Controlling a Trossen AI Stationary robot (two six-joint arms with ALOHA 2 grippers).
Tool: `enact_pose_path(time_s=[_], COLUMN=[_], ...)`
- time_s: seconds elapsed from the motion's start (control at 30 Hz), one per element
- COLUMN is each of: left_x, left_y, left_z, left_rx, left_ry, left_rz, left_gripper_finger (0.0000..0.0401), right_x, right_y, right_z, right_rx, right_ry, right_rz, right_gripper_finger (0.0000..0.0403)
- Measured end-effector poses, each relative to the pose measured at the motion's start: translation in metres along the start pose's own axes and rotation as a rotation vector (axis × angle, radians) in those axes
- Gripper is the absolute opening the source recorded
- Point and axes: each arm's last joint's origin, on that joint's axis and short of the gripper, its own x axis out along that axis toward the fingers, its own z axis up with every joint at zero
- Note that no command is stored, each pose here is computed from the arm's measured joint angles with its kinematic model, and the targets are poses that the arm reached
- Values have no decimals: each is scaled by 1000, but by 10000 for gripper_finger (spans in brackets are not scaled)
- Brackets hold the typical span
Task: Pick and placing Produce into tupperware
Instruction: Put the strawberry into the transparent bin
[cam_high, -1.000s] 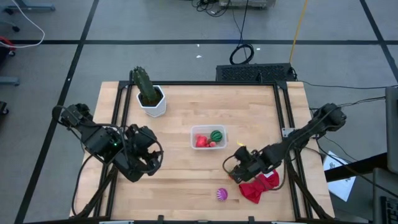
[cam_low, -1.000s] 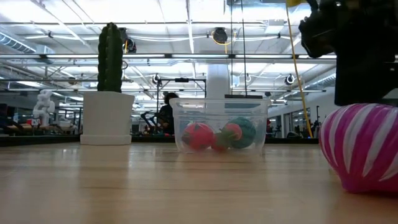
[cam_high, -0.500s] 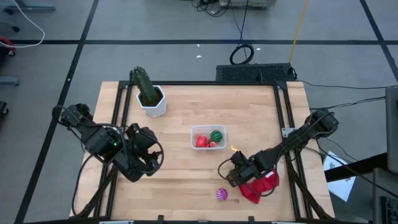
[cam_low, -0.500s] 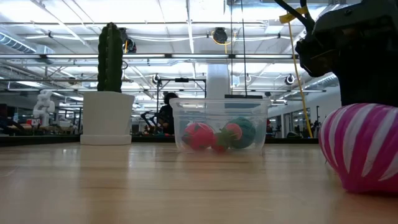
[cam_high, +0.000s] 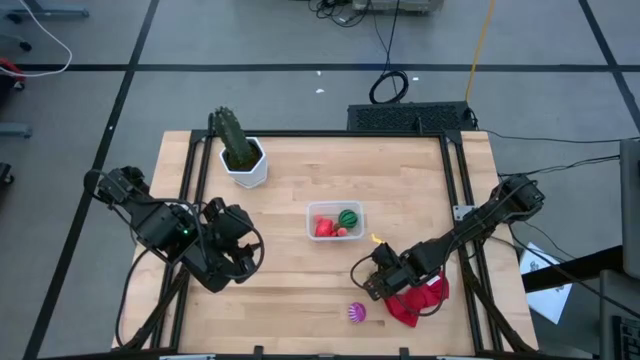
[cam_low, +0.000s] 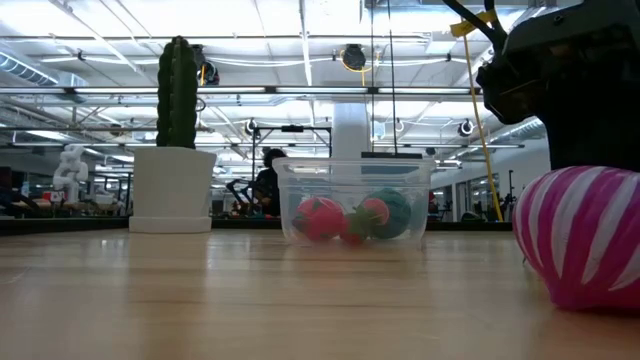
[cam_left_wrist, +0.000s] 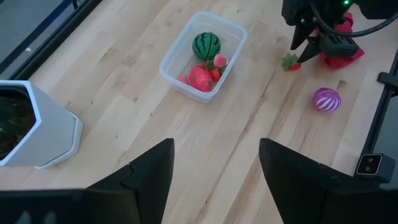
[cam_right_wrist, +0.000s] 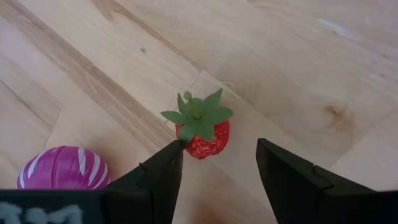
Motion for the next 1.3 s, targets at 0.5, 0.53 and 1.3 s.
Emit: enact_pose_path(time_s=[0.5,0.53,1.3], left_x=[0,0,0], left_y=[0,0,0], left_z=[0,0,0], left_rx=[26,26,33], left_ry=[-1,0,0], left_rz=[0,0,1], left_gripper_finger=[239,239,239], right_x=[0,0,27], right_y=[1,1,3], right_z=[4,4,0], right_rx=[14,14,1], right_ry=[1,1,70], right_rz=[10,10,-25], right_gripper_finger=[196,196,196])
